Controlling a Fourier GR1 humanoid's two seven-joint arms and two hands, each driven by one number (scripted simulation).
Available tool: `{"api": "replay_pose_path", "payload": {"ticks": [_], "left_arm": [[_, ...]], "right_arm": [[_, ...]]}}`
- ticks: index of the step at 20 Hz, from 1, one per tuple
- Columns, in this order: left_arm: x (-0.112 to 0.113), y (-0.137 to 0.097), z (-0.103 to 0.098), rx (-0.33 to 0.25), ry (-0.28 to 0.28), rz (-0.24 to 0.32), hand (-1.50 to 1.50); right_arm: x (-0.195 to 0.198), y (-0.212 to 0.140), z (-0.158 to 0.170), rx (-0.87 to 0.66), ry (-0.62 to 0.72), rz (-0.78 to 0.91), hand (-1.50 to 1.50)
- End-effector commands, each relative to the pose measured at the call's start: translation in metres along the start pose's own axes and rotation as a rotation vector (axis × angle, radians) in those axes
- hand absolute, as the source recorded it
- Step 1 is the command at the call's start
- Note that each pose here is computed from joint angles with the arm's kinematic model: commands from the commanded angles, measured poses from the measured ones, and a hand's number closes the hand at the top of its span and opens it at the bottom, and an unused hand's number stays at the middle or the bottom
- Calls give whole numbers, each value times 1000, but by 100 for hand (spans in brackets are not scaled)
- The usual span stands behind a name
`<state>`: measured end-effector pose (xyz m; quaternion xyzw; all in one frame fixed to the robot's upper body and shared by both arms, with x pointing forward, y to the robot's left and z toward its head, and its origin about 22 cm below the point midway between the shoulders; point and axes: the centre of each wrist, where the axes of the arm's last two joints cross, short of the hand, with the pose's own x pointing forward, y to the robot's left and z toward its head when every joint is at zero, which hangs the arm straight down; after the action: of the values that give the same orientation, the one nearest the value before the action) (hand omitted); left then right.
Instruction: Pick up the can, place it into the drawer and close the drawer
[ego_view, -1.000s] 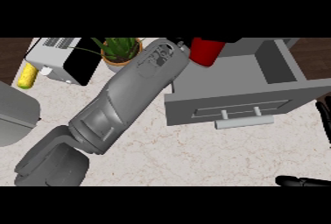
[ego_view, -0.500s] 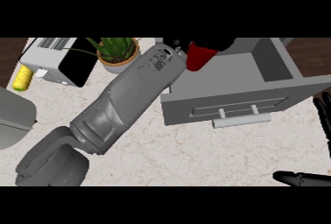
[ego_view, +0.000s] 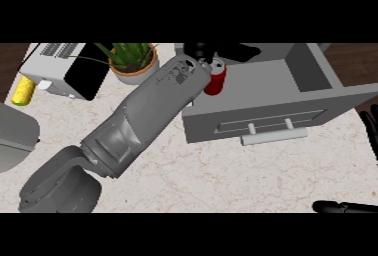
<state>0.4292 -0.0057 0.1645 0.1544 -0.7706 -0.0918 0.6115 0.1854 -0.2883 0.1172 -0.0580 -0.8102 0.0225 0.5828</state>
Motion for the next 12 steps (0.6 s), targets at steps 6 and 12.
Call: {"api": "replay_pose_path", "payload": {"ticks": [6,12], "left_arm": [[0,-2,4,34,37,85,-150],[12,-4,4,23,36,145,-150]], "right_arm": [[23,-6,-4,40,-128,218,-150],[29,-2,-5,91,-188,374,-150]]}}
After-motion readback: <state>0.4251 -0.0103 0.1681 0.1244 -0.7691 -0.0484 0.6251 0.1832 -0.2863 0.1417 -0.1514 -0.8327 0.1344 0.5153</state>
